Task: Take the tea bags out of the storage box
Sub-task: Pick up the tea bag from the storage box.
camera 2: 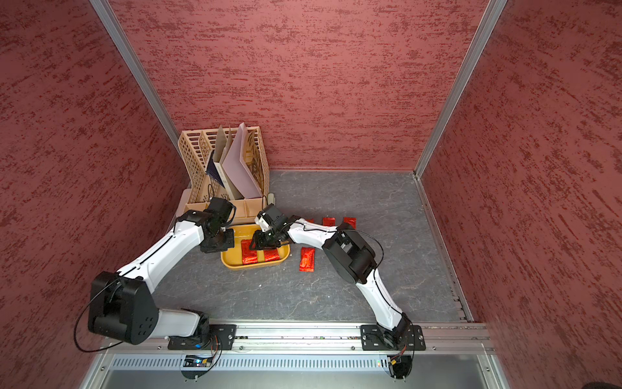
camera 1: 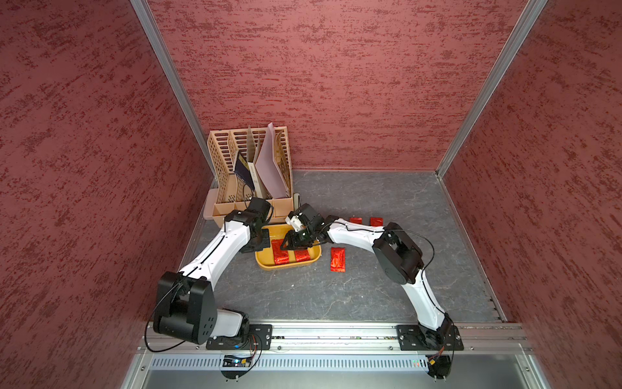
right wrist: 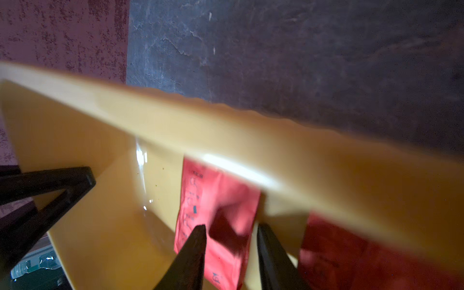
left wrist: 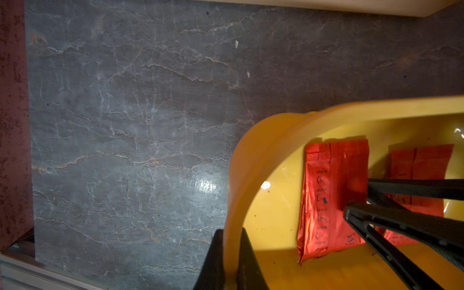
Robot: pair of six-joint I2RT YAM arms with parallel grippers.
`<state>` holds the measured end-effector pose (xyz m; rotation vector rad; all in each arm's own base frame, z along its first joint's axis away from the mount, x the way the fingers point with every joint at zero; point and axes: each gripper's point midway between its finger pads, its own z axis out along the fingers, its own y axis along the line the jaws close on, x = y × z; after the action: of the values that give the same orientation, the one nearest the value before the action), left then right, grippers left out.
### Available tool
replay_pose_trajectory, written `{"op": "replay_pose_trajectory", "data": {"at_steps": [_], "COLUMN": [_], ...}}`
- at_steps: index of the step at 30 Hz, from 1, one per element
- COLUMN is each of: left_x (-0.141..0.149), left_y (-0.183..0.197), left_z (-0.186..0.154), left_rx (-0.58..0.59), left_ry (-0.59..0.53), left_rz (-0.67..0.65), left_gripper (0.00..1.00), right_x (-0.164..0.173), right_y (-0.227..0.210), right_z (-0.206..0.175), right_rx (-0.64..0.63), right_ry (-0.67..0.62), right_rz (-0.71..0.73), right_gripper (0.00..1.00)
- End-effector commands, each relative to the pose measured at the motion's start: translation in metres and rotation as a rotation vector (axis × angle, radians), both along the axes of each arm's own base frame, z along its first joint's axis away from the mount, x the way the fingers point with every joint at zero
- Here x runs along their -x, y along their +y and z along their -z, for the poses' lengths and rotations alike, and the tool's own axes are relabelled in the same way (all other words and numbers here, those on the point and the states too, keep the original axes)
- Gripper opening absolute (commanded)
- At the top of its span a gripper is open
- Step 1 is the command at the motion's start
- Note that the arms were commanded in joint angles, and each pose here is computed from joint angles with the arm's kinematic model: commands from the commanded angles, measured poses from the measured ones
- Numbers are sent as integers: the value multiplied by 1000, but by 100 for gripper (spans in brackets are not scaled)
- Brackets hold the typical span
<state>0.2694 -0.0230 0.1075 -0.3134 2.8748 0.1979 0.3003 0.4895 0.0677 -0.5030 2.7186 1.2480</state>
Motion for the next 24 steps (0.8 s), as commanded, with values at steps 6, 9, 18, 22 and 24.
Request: {"op": "replay_pose_trajectory", "data": {"at_steps": [6,9,18,22,24], "left_x": [-4,-4,-3,-3,-3], "left_y": [0,0,0,0,0], "left_z": [-5,-4,-3,-4,-4], "left_rx": [0,-1,-2,-2,-2], "left_ry": [-35,-34,-31,-32,-32], "left_rz": [7,6,6,6,6], "left_gripper": [0,0,0,0,0], "right_x": [13,12,10,8,7], "right_y": [12,12,8,0,-4], "right_z": [1,-9,-41,-60,-70], "right_rx": [5,-14,-63,-70,-72], "right_ry": [13,-4,-71,-115,-141], "right_rz": [-34,-25,-11,9,22], "right_gripper": [24,14,0,0,0]}}
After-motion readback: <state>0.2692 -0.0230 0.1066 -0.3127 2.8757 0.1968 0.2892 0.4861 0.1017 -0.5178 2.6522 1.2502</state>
